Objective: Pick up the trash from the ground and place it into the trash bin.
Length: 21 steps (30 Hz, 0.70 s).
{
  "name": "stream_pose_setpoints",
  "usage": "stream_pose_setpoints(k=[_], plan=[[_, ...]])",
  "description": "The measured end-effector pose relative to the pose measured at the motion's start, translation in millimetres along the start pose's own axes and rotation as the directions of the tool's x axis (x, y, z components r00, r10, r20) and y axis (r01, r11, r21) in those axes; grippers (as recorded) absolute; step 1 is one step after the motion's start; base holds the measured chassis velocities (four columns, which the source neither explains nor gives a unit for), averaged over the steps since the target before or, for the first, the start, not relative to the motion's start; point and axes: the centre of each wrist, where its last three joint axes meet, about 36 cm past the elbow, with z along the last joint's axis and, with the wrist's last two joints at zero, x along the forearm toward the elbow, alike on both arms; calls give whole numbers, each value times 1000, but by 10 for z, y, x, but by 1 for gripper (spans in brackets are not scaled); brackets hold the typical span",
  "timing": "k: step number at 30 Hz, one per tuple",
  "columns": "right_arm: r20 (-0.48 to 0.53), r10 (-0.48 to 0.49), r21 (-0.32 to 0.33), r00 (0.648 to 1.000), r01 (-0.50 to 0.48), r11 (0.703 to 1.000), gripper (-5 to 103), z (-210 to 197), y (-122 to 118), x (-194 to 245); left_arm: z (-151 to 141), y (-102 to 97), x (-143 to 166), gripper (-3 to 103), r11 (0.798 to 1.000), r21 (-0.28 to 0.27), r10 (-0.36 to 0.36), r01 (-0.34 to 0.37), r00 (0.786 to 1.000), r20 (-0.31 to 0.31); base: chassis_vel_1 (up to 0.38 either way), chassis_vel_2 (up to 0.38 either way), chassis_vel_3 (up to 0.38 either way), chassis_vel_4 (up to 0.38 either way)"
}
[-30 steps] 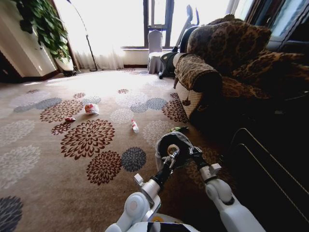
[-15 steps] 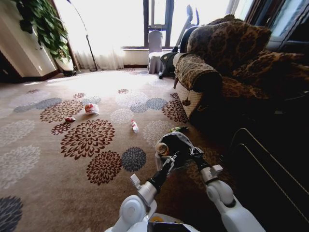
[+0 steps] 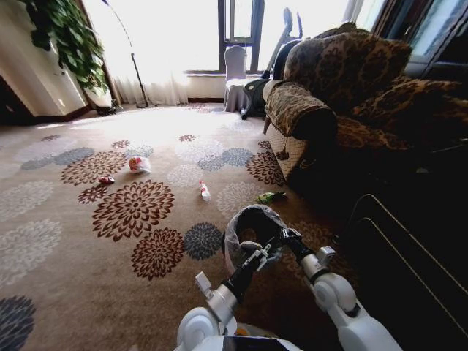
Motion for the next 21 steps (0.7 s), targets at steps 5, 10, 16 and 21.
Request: stream_pose_setpoints(k=[5, 10, 16, 21], plan=[[5, 22, 59, 1000, -22, 998, 0, 68, -56, 31, -329, 81, -30, 100, 966, -251, 95, -69, 991, 96, 0, 0, 0, 0], [19, 50, 84, 999, -51, 995, 0, 127, -112, 66, -665, 90, -50, 100, 918, -396, 123, -24, 966, 226, 0, 0, 0, 0], [22, 48, 94, 999, -50, 994, 0, 67, -73, 140, -1164, 572, -65, 100, 719, -664, 78, 204, 926, 370, 0, 0, 0, 0], [29, 54, 110, 998, -57, 992, 0, 36, -53, 187, -1513, 940, 8, 100, 557, -746, 13, 365, 894, 448, 0, 0, 0, 0]])
